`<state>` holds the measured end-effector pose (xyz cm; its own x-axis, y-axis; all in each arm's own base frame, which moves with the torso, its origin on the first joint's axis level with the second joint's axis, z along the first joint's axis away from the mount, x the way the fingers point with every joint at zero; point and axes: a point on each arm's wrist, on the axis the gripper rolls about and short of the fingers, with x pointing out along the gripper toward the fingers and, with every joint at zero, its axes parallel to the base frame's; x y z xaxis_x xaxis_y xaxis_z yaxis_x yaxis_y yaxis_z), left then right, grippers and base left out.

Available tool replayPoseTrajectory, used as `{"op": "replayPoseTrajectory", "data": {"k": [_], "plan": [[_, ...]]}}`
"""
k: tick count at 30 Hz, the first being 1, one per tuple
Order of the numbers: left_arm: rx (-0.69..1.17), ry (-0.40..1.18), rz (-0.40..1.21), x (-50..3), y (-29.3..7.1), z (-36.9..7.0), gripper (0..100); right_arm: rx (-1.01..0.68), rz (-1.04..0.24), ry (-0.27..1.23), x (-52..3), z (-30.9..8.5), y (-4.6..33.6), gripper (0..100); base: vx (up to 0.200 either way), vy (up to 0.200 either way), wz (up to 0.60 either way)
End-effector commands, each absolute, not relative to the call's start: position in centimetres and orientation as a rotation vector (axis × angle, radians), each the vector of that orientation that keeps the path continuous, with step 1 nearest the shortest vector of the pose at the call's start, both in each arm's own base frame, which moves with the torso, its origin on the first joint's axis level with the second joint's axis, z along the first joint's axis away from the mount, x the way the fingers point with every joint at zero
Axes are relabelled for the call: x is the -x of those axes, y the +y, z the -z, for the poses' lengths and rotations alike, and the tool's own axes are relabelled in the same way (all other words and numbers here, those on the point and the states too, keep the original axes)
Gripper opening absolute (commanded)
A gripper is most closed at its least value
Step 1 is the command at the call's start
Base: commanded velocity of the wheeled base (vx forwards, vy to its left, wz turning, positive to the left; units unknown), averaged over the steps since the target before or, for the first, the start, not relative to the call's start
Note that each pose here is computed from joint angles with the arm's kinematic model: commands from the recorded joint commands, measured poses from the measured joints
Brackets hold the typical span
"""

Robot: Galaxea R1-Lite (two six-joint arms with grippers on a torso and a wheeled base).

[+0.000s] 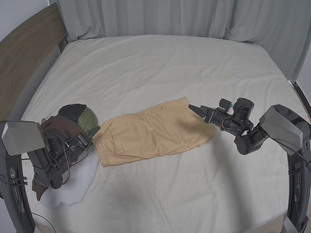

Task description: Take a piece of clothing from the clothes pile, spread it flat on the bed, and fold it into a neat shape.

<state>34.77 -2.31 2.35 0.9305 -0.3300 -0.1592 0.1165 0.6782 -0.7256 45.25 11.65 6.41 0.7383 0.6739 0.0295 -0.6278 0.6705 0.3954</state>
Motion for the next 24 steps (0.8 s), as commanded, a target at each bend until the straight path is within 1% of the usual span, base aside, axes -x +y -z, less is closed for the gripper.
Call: {"op": "replayPoseTrajectory", "data": {"k": [1,6,10,18,24], "plan": [[0.785,0.25,0.282,-34.3,-2.4,-4.2,100,-0.404,-0.729,0.167,-44.2,-5.9,12.2,100,0.0,0.0,0.0],[0.779,0.226,0.312,-33.6,-2.9,-5.6,100,-0.409,-0.735,0.225,-43.2,-4.7,12.8,100,0.0,0.0,0.0],[0.769,0.176,0.372,-32.5,-3.9,-8.2,100,-0.416,-0.736,0.302,-41.9,-3.1,13.3,100,0.0,0.0,0.0],[0.756,0.158,0.436,-30.9,-4.3,-10.0,100,-0.412,-0.739,0.394,-39.7,-1.2,14.1,100,0.0,0.0,0.0],[0.753,0.152,0.447,-30.9,-4.2,-10.3,100,-0.344,-0.725,0.425,-38.7,0.2,14.0,100,0.0,0.0,0.0]]}}
